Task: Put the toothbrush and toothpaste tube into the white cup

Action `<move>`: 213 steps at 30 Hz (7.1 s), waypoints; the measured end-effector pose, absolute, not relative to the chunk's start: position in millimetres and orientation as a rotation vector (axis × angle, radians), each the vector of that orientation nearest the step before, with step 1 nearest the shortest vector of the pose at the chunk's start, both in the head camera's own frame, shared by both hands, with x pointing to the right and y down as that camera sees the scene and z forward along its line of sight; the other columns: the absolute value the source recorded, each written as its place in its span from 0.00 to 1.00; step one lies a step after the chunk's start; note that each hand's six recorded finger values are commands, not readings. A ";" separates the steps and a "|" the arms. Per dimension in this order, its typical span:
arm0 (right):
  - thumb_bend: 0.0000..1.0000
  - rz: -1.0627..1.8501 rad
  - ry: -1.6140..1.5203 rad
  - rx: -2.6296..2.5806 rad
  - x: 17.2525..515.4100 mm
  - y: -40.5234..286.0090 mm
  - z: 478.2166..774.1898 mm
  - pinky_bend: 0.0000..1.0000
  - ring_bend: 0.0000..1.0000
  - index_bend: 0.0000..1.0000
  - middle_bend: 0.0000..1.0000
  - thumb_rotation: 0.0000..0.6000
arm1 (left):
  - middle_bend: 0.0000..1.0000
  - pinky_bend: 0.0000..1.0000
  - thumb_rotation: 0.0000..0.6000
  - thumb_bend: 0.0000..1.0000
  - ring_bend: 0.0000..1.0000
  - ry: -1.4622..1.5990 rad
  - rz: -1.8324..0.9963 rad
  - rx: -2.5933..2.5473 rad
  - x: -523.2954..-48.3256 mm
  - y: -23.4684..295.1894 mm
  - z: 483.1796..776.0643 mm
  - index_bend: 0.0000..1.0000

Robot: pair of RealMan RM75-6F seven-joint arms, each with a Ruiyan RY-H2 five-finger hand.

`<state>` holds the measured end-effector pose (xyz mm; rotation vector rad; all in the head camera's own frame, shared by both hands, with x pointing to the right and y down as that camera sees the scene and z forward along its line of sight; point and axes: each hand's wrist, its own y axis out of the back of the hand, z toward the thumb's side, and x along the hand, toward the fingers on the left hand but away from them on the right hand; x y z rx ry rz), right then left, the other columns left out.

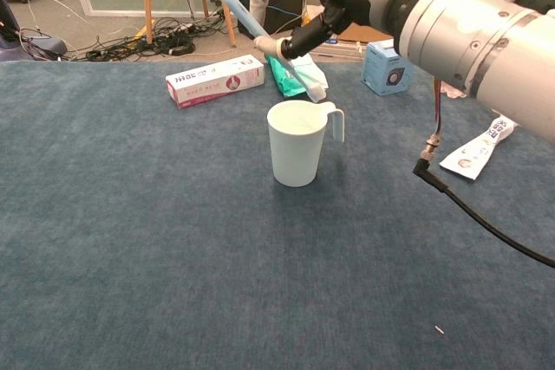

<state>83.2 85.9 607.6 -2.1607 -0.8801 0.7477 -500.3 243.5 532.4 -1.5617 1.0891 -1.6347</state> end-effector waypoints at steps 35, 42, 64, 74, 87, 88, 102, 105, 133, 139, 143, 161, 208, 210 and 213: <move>0.32 0.583 -1.040 -2.422 93.7 71.7 671.6 0.04 0.00 0.63 0.00 1.00 | 0.14 0.09 1.00 0.00 0.09 1.098 -1.642 -1.559 -503.0 245.2 528.9 0.25; 0.29 0.629 -1.041 -2.439 103.7 72.0 685.7 0.04 0.00 0.54 0.00 1.00 | 0.14 0.09 1.00 0.00 0.09 1.094 -1.645 -1.558 -503.2 245.5 529.6 0.25; 0.20 0.650 -0.958 -2.297 131.7 67.3 663.9 0.04 0.00 0.11 0.00 1.00 | 0.14 0.09 1.00 0.00 0.09 1.081 -1.661 -1.553 -504.5 245.6 532.4 0.25; 0.21 0.922 -0.747 -1.759 190.9 51.9 622.2 0.04 0.00 0.19 0.00 1.00 | 0.14 0.09 1.00 0.00 0.09 1.061 -1.668 -1.550 -501.6 245.6 536.6 0.25; 0.22 1.515 -0.501 -1.261 309.1 35.2 605.5 0.04 0.00 0.19 0.00 1.00 | 0.14 0.09 1.00 0.00 0.09 1.057 -1.677 -1.547 -502.0 244.8 538.9 0.25; 0.22 1.540 -0.482 -1.243 314.1 35.0 607.9 0.04 0.00 0.19 0.00 1.00 | 0.14 0.09 1.00 0.00 0.09 1.058 -1.676 -1.546 -502.0 244.7 538.7 0.25; 0.23 1.714 -0.282 -1.204 355.5 39.5 669.5 0.04 0.00 0.22 0.00 1.00 | 0.14 0.09 1.00 0.00 0.09 1.055 -1.679 -1.544 -502.1 245.1 539.2 0.25; 0.23 1.714 -0.253 -1.230 354.9 44.9 683.2 0.04 0.00 0.23 0.00 1.00 | 0.14 0.09 1.00 0.00 0.09 1.057 -1.679 -1.544 -502.3 245.1 538.8 0.25; 0.26 1.672 -0.109 -1.299 342.2 58.3 751.1 0.04 0.00 0.31 0.00 1.00 | 0.14 0.09 1.00 0.00 0.09 1.072 -1.677 -1.546 -504.6 245.1 536.5 0.25; 0.26 1.674 -0.090 -1.291 342.6 60.4 757.1 0.04 0.00 0.34 0.00 1.00 | 0.14 0.09 1.00 0.00 0.09 1.069 -1.681 -1.546 -504.8 245.3 537.2 0.25; 0.26 1.676 -0.080 -1.285 342.2 61.3 761.0 0.04 0.00 0.37 0.00 1.00 | 0.14 0.09 1.00 0.00 0.09 1.072 -1.683 -1.546 -505.3 245.1 537.2 0.25; 0.26 1.646 -0.056 -1.326 333.0 79.4 764.4 0.04 0.00 0.58 0.00 1.00 | 0.14 0.10 1.00 0.00 0.09 1.068 -1.678 -1.545 -504.2 245.4 536.6 0.25; 0.28 1.505 -0.507 -1.567 304.7 61.0 653.8 0.04 0.00 0.64 0.01 1.00 | 0.14 0.10 1.00 0.00 0.09 1.066 -1.685 -1.542 -504.4 245.7 537.4 0.25; 0.28 1.496 -0.527 -1.561 301.8 58.2 641.5 0.04 0.00 0.64 0.01 1.00 | 0.14 0.10 1.00 0.00 0.09 1.066 -1.685 -1.542 -504.5 245.7 537.4 0.25; 0.29 1.493 -0.551 -1.551 301.1 54.2 628.2 0.04 0.00 0.64 0.01 1.00 | 0.14 0.10 1.00 0.00 0.09 1.066 -1.687 -1.542 -504.8 245.6 537.7 0.25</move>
